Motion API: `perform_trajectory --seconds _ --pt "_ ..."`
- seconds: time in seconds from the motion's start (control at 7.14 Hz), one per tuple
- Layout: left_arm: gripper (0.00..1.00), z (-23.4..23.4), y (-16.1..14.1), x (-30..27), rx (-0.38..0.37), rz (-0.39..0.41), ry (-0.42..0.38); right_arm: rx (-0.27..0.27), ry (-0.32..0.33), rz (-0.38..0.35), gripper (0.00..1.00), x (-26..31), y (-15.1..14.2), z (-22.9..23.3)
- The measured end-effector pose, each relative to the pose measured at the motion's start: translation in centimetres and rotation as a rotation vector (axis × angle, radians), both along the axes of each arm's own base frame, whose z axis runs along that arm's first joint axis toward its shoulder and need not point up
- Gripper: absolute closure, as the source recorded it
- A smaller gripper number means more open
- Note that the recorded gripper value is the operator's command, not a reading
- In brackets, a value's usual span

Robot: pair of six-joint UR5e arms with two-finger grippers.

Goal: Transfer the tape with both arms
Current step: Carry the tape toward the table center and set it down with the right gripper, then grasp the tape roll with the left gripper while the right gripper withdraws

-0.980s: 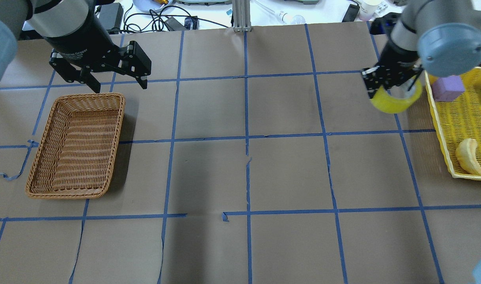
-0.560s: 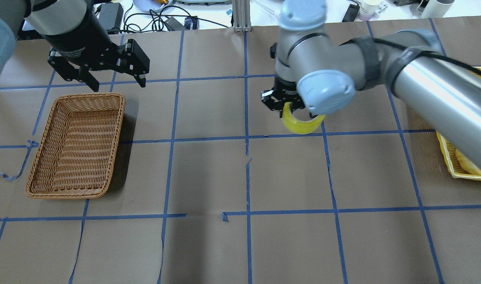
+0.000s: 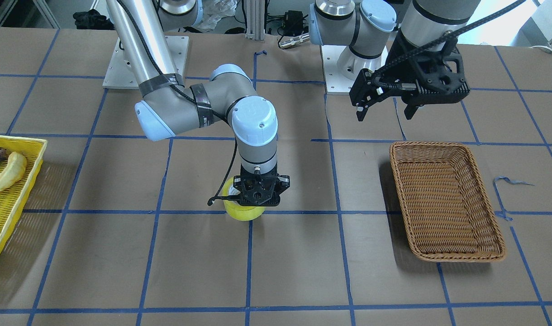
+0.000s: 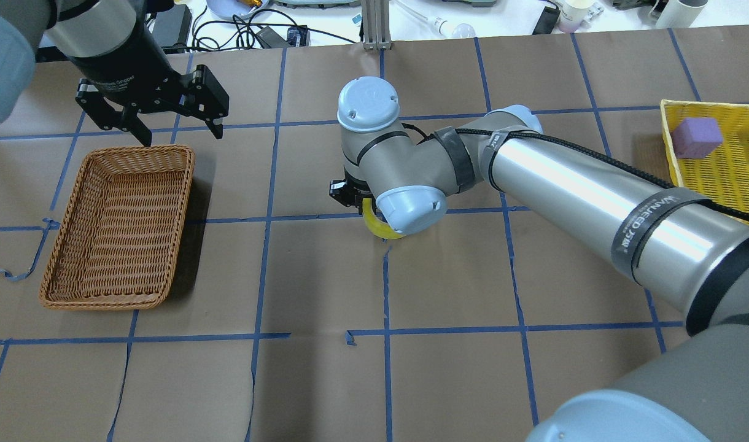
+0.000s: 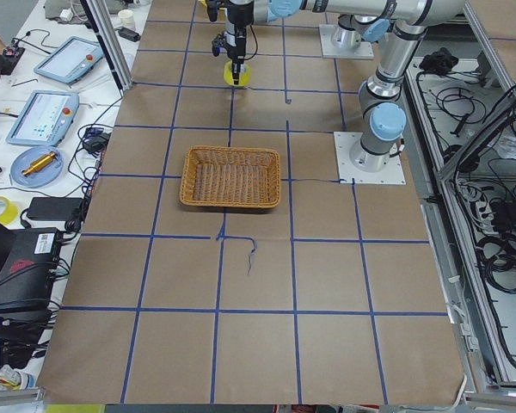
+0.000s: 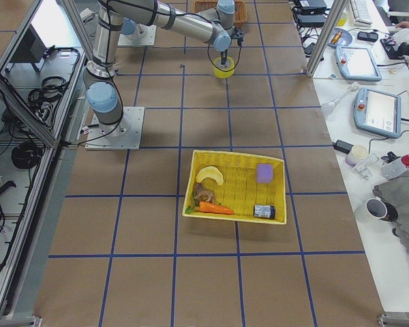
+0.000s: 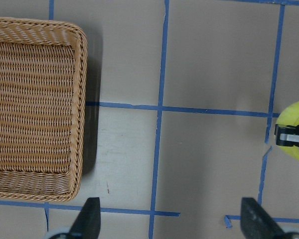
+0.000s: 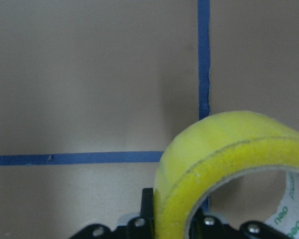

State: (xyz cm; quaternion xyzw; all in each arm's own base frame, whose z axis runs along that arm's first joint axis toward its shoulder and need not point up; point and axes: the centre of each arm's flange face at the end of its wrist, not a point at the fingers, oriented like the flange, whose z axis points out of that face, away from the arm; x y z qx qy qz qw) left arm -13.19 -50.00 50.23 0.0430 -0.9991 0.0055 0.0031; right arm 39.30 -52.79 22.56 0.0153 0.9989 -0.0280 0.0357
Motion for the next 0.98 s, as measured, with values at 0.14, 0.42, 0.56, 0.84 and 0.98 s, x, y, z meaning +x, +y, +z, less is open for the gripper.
perform_trajectory --seconds 0.14,0.42,0.56,0.84,0.98 --pt "0.0 -2.0 0.0 -0.1 0.038 0.005 0.013 -0.011 -0.002 -0.009 0.0 0.7 0.3 -0.1" --pt "0.0 -7.6 0.9 0.2 0.128 0.015 0.037 -0.034 -0.012 -0.053 0.0 1.5 1.2 1.6" --pt "0.0 -10.6 1.4 0.3 0.145 0.02 0.042 -0.065 0.0 -0.044 0.0 0.4 1.1 4.2" --pt "0.0 -17.4 2.3 -1.1 0.135 0.049 0.147 -0.087 0.062 -0.01 0.0 -6.4 -0.6 9.9" --pt "0.0 -20.1 2.7 -3.3 0.134 0.106 0.226 -0.065 0.086 0.005 0.0 -10.8 -1.2 12.2"
